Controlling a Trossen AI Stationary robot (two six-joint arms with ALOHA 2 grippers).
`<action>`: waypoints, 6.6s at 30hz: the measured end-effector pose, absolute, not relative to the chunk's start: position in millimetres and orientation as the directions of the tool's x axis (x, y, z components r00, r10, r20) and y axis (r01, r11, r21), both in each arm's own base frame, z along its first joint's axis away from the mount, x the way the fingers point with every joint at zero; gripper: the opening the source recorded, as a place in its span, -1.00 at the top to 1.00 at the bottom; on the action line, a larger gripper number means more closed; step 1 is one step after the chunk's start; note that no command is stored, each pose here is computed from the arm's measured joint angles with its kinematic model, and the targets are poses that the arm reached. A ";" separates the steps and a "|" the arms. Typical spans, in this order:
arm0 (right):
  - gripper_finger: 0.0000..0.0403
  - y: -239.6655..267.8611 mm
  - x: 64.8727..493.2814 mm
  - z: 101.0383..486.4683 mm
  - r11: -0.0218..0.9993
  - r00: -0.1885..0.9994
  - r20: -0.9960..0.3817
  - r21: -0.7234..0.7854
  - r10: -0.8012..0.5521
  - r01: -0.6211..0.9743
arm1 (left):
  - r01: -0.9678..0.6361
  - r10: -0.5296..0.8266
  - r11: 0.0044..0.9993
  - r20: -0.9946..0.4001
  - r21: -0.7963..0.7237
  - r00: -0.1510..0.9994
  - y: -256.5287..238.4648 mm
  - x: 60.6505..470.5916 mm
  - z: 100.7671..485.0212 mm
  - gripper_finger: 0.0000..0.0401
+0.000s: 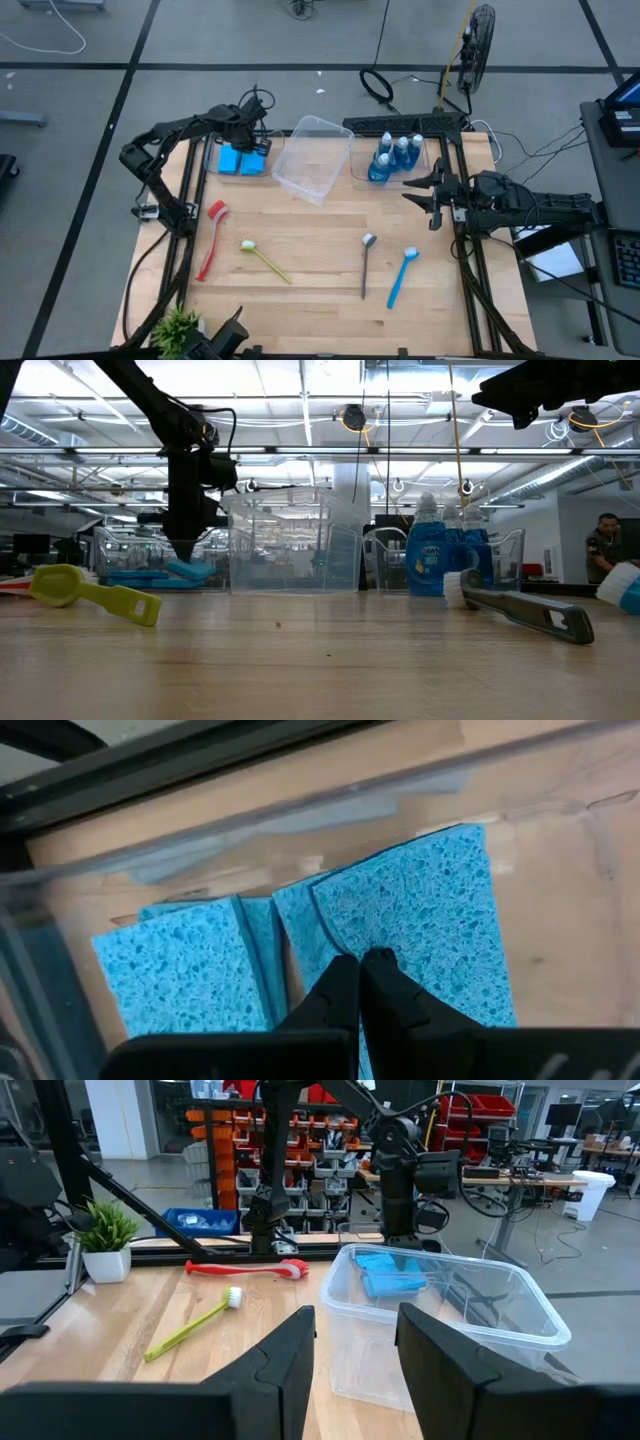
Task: Pick & Place Kitchen Sink Supplies
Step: Put the blue sponge into the left transparent bin, then put the red dish brush into the middle transparent bin
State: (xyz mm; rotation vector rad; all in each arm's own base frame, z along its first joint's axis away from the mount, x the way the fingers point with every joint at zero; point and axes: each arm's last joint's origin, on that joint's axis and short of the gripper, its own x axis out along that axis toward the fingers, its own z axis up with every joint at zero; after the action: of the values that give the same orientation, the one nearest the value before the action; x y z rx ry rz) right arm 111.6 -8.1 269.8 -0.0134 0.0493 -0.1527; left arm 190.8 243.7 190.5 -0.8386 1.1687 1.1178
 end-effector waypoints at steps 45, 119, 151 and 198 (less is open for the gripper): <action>0.36 -8.1 111.6 269.8 0.989 0.988 -0.048 -0.017 -0.149 0.148 | -0.828 0.362 0.444 -0.776 -0.343 0.516 123.1 172.8 317.1 -0.19; 0.36 -8.1 111.7 269.8 0.989 0.988 -0.048 -0.017 -0.149 0.148 | -0.944 -0.038 0.039 -0.943 0.329 -0.330 -4.7 169.9 164.4 -0.19; 0.36 -8.1 111.6 269.8 0.989 0.988 -0.048 -0.016 -0.149 0.148 | -0.883 -0.369 -0.171 -0.859 0.437 -0.354 -32.0 160.2 176.2 -0.19; 0.36 -8.0 111.7 269.7 0.989 0.988 -0.049 -0.017 -0.148 0.148 | -0.851 -0.394 -0.293 -0.866 0.436 -0.308 -42.3 143.3 131.9 -0.19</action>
State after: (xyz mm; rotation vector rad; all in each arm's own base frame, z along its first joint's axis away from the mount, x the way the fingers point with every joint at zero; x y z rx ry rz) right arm 111.7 -8.0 269.7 -0.0129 0.0500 -0.1487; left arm 143.3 -42.3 131.9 -1.5532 1.5718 1.6305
